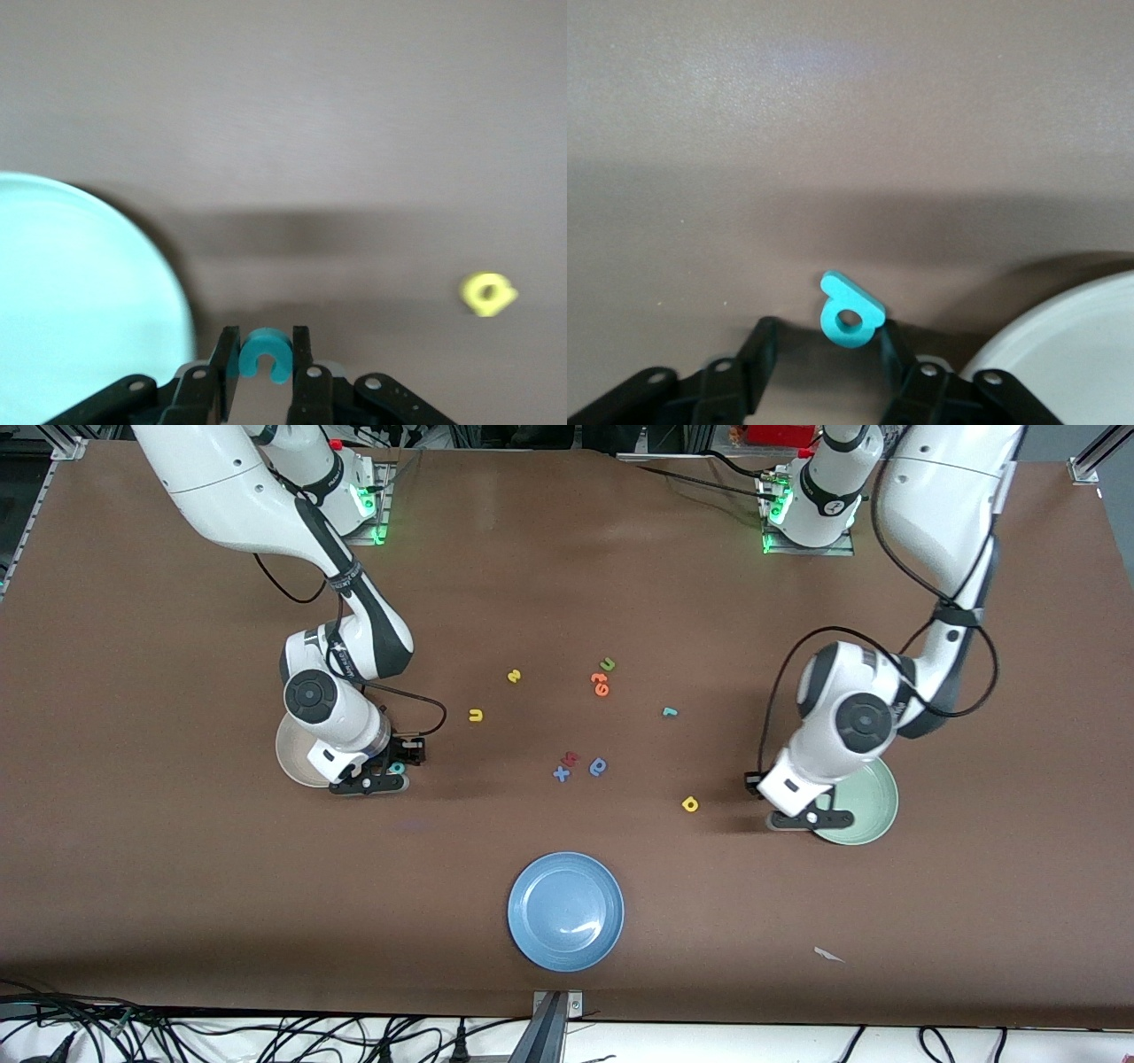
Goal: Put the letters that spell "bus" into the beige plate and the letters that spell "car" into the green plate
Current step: 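Lower the left gripper's teal letter onto the green plate and release, then return the left gripper to the letters while the right gripper holds its letter, then release the teal letter onto the beige plate while the left gripper grasps another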
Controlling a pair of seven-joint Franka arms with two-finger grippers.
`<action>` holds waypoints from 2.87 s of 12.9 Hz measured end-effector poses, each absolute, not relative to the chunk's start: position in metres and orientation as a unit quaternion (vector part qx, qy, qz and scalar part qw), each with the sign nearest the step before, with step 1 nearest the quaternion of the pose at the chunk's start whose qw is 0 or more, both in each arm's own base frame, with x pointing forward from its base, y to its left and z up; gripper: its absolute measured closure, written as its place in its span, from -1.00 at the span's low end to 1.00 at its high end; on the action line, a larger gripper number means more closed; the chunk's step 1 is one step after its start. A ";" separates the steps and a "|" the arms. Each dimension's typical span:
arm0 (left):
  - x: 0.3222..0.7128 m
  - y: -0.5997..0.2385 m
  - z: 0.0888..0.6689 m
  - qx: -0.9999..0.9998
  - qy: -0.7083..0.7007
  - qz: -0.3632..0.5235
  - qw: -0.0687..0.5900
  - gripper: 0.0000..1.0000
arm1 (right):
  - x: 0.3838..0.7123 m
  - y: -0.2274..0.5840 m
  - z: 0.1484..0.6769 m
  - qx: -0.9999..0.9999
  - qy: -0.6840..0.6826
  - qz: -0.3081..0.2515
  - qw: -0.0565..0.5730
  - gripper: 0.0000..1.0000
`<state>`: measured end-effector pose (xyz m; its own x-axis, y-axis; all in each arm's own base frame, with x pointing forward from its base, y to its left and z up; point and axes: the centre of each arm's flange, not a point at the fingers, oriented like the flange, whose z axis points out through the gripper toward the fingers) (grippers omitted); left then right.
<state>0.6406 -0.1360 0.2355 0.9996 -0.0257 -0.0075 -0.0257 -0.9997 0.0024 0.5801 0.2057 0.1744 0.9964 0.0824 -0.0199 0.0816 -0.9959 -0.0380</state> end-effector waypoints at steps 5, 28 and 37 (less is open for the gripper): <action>0.647 -0.055 0.228 0.993 -0.117 -0.013 -0.011 0.44 | 0.580 0.205 0.176 -0.999 -0.042 0.010 0.018 0.18; 0.466 -0.328 0.191 0.981 0.193 -0.019 0.024 -0.82 | 0.587 0.205 0.178 -0.997 -0.056 -0.045 0.024 0.47; 0.473 -0.323 0.170 0.979 0.201 -0.010 0.007 -0.26 | 0.588 0.201 0.249 -0.997 -0.067 -0.033 0.009 0.47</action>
<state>0.4727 -0.3227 0.1705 0.9186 0.3945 -0.0230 0.3948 -0.9187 0.0085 0.5880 0.2010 0.2492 0.9888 0.1337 0.0664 0.1350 -0.9907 -0.0145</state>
